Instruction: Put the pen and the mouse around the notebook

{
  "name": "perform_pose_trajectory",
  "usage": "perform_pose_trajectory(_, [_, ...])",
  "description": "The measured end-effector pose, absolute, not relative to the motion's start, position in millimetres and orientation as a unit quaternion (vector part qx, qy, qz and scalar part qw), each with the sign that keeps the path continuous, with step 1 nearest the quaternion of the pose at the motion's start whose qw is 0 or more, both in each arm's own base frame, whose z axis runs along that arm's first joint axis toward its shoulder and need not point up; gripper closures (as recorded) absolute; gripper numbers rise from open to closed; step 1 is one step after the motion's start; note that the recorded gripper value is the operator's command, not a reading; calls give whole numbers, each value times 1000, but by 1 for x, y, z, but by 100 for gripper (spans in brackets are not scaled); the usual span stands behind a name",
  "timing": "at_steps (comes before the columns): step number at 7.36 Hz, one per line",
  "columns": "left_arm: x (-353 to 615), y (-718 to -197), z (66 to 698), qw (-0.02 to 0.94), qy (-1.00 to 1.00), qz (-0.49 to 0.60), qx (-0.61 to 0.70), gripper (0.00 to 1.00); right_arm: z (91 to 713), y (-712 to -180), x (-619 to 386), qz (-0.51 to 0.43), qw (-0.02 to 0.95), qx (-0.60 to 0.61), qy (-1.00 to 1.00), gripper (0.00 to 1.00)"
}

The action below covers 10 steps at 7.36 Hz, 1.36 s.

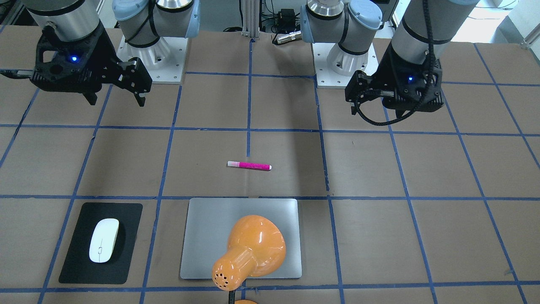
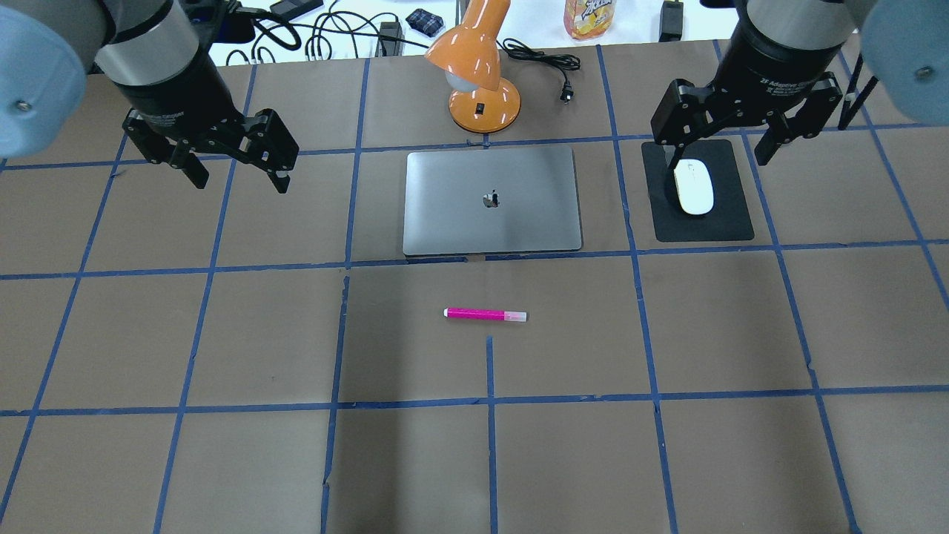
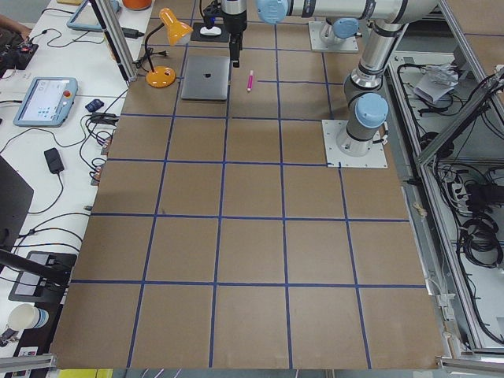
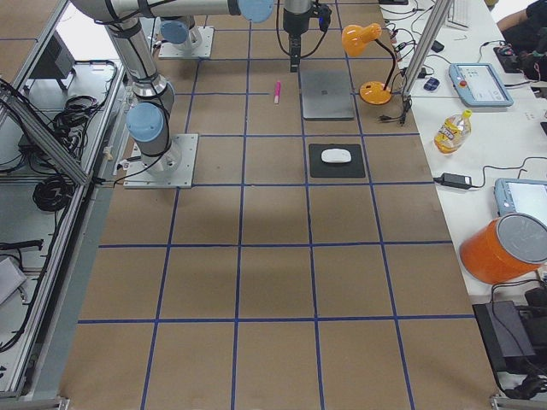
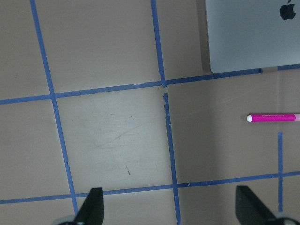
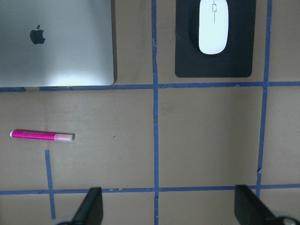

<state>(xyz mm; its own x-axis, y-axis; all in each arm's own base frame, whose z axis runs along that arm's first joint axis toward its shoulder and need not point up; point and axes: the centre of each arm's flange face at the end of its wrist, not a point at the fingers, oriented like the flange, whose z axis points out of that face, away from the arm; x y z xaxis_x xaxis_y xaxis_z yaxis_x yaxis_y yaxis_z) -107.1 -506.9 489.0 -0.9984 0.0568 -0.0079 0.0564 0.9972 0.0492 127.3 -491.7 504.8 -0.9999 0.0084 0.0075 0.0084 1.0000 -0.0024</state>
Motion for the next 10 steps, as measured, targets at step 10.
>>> perform_pose_trajectory(10, [-102, -507, 488, -2, 999, 38, 12, 0, 504, -493, 126, 2, 4, -5, -1000, 0])
